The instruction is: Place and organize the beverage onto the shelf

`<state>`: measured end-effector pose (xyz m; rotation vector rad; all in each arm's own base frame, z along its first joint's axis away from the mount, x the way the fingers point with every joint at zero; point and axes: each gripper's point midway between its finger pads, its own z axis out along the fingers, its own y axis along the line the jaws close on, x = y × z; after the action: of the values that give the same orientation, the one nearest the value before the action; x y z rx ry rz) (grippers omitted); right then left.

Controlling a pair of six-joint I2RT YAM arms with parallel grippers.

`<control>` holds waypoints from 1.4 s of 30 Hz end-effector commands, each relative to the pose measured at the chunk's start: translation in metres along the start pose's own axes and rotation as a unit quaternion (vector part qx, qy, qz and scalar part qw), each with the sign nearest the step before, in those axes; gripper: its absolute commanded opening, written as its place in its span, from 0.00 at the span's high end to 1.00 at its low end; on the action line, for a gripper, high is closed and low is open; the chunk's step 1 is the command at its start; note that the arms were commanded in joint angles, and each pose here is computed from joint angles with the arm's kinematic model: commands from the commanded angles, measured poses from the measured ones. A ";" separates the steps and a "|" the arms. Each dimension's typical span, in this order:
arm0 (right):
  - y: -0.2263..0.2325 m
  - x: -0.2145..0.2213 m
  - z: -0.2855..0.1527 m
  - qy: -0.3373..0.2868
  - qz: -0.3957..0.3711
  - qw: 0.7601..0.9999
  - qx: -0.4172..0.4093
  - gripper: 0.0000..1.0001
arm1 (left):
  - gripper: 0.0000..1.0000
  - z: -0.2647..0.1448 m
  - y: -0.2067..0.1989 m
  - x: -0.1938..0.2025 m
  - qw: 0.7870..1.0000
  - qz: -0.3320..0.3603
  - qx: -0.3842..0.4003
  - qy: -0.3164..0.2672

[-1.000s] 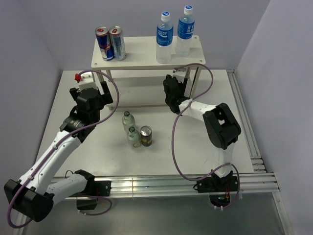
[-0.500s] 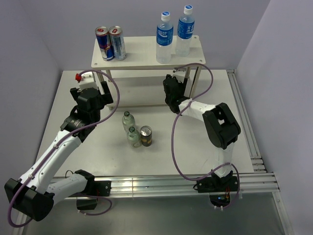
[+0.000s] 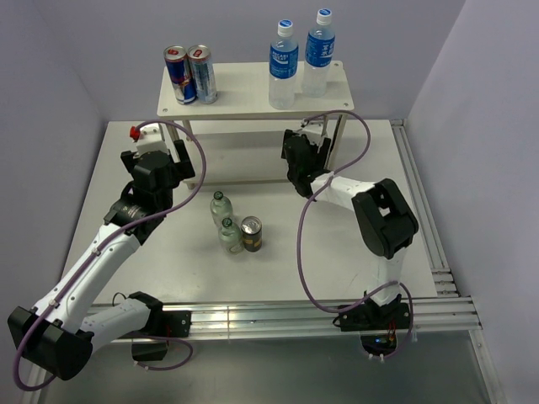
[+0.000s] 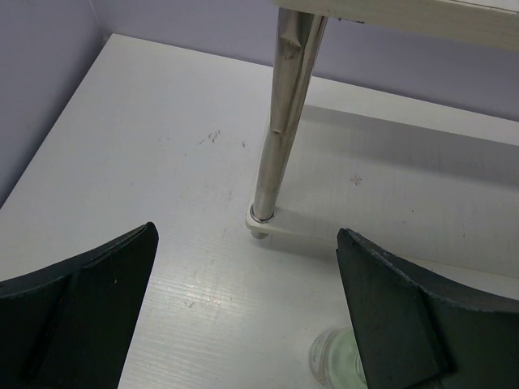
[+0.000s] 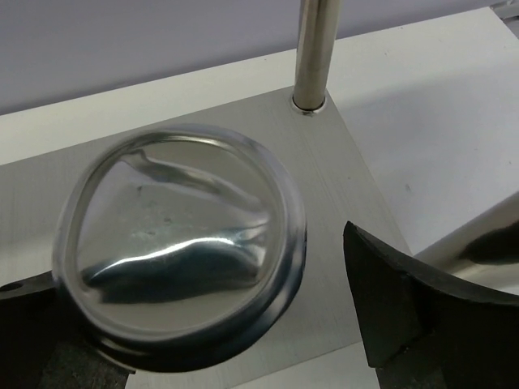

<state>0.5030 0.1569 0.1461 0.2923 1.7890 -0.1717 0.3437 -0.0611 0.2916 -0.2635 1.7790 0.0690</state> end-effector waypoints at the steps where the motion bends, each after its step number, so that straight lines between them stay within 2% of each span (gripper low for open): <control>1: -0.012 -0.024 -0.010 -0.021 0.031 0.999 0.009 0.05 | 0.01 -0.003 0.001 -0.016 1.000 -0.014 0.002 -0.026; 5: -0.015 -0.022 -0.027 -0.016 0.037 0.999 0.001 0.00 | 0.01 -0.003 0.001 -0.017 1.000 -0.014 0.001 -0.026; 17: -0.008 -0.025 -0.093 -0.017 0.025 0.997 -0.064 0.00 | 0.01 -0.005 0.003 -0.020 0.999 -0.018 0.000 -0.030; 21: -0.008 -0.020 -0.129 -0.008 0.028 0.995 -0.098 0.00 | 0.01 -0.006 0.004 -0.021 0.999 -0.019 0.000 -0.032; 28: 0.015 -0.003 -0.204 0.017 0.039 0.976 -0.216 0.00 | 0.01 -0.006 0.005 -0.023 0.999 -0.021 0.000 -0.033; 32: 0.038 0.008 -0.258 0.025 0.024 0.954 -0.299 0.00 | 0.01 -0.006 0.005 -0.023 0.999 -0.021 0.000 -0.033; 39: 0.049 0.036 -0.305 0.052 0.018 0.926 -0.372 0.00 | 0.01 -0.006 0.006 -0.023 0.999 -0.022 -0.002 -0.034; 42: 0.055 0.053 -0.309 0.061 -0.005 0.927 -0.371 0.00 | 0.01 -0.006 0.006 -0.023 0.999 -0.022 -0.002 -0.034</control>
<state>0.2258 0.2897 0.1758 -0.2491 1.8350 0.5076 0.3416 -0.0559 0.2968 -0.2790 1.7632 0.0702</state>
